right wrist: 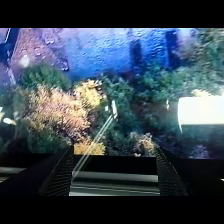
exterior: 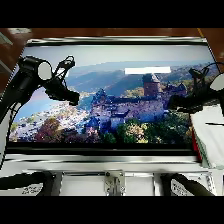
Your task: Fold the shirts.
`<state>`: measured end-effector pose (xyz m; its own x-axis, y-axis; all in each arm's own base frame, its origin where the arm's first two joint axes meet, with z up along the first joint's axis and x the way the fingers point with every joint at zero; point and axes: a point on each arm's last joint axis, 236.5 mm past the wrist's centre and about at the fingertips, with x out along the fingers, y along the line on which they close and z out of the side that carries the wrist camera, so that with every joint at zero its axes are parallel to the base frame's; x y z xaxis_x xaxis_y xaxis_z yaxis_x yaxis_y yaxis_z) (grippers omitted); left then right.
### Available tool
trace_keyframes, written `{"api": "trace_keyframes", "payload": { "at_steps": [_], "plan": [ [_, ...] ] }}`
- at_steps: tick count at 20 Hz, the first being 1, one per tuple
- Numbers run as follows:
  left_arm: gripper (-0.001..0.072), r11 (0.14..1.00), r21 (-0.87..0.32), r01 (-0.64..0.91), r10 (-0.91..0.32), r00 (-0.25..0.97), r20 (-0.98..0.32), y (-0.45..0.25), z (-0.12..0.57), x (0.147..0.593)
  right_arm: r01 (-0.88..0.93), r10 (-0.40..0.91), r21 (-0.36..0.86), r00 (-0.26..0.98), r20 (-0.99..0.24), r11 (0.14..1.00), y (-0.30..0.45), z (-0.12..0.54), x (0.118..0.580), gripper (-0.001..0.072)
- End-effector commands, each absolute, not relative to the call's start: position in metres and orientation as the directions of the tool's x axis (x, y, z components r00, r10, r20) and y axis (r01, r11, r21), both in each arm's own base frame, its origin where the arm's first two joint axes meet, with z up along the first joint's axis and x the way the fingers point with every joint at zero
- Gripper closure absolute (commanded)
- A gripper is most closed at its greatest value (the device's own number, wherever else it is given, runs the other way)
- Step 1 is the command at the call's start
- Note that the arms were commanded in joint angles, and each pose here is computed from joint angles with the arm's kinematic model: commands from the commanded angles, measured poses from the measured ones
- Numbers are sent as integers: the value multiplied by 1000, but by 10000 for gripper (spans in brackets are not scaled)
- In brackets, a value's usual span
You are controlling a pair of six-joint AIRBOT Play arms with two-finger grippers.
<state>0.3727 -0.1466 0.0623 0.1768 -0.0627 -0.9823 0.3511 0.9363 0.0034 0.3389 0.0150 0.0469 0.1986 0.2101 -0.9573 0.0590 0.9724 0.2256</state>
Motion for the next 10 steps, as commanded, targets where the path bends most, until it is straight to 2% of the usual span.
{"api": "trace_keyframes", "payload": {
  "at_steps": [1, 10],
  "plan": [
    [32, 937, 11, 350, -54, 175, -983, -146, 61, 373, 37, 229, 238, 170, -958, 970, 28, 44, 336, 85],
    [31, 935, 12, 353, -57, 184, -981, -147, 60, 376, 37, 233, 243, 170, -957, 969, 29, 44, 336, 85]
  ]
}}
